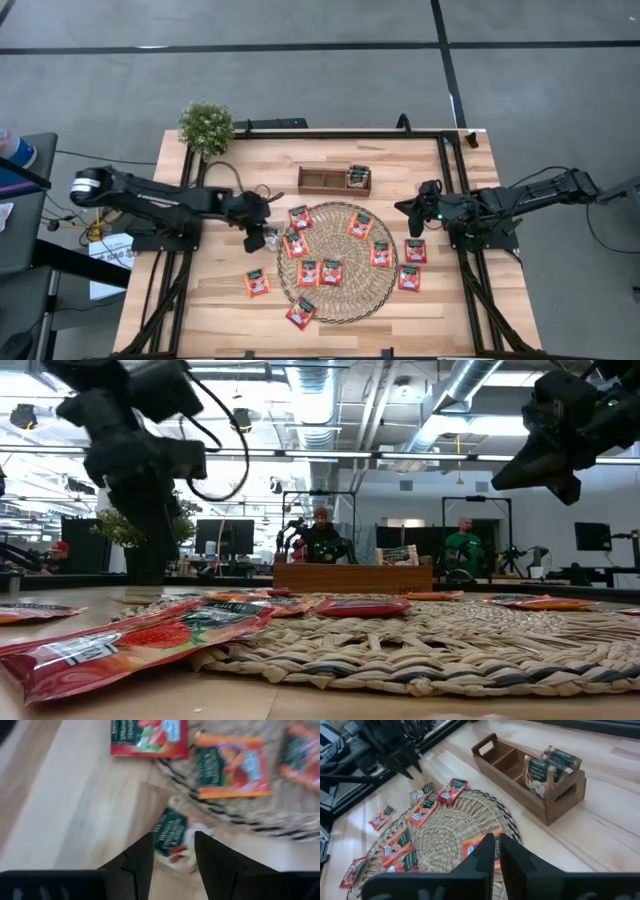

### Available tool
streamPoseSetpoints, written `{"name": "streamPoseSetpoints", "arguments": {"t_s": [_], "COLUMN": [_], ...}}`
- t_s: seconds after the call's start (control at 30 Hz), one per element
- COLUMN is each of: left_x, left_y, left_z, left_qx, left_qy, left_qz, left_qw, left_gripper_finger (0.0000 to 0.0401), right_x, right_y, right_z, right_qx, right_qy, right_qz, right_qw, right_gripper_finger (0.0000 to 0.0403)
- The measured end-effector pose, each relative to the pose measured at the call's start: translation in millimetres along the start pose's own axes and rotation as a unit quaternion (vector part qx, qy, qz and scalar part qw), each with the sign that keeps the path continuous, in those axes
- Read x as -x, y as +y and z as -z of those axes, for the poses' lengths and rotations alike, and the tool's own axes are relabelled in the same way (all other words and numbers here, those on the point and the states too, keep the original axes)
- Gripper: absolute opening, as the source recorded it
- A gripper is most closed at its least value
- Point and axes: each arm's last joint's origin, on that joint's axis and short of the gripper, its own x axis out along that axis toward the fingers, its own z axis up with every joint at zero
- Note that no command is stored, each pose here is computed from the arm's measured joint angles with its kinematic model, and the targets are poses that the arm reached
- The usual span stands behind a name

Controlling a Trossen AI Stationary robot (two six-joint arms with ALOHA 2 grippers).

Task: Pick & Place Tea
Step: Put the brown tea bag into the right section of the wooden organizer

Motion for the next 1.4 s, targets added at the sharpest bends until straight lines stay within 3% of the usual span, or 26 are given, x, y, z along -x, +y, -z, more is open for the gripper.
{"name": "streamPoseSetpoints", "arguments": {"t_s": [0.2,0.33,0.73,1.03,1.4], "left_x": [-20.5,-29.7,-27.5,-29.2,-56.6], "left_y": [-2.8,-4.4,-9.5,-5.2,-2.7], "left_z": [-14.0,-18.5,-26.0,-26.5,-20.1], "left_qx": [-0.104,-0.139,-0.158,-0.182,-0.185], "left_qy": [0.042,0.061,0.098,0.101,0.146], "left_qz": [-0.039,-0.041,0.007,-0.004,-0.007], "left_qw": [0.993,0.988,0.983,0.978,0.972], "left_gripper_finger": [0.0133,0.0133,0.0133,0.0133,0.0133], "right_x": [0.0,0.0,-0.1,-0.1,-0.1], "right_y": [0.9,1.7,1.9,1.9,1.9], "right_z": [-1.0,-1.8,-2.0,-2.0,-2.0], "right_qx": [-0.003,-0.001,0.003,0.003,0.003], "right_qy": [-0.005,-0.008,-0.009,-0.009,-0.009], "right_qz": [-0.005,-0.009,-0.010,-0.010,-0.010], "right_qw": [1.000,1.000,1.000,1.000,1.000], "right_gripper_finger": [0.0024,0.0027,0.0028,0.0027,0.0027]}}
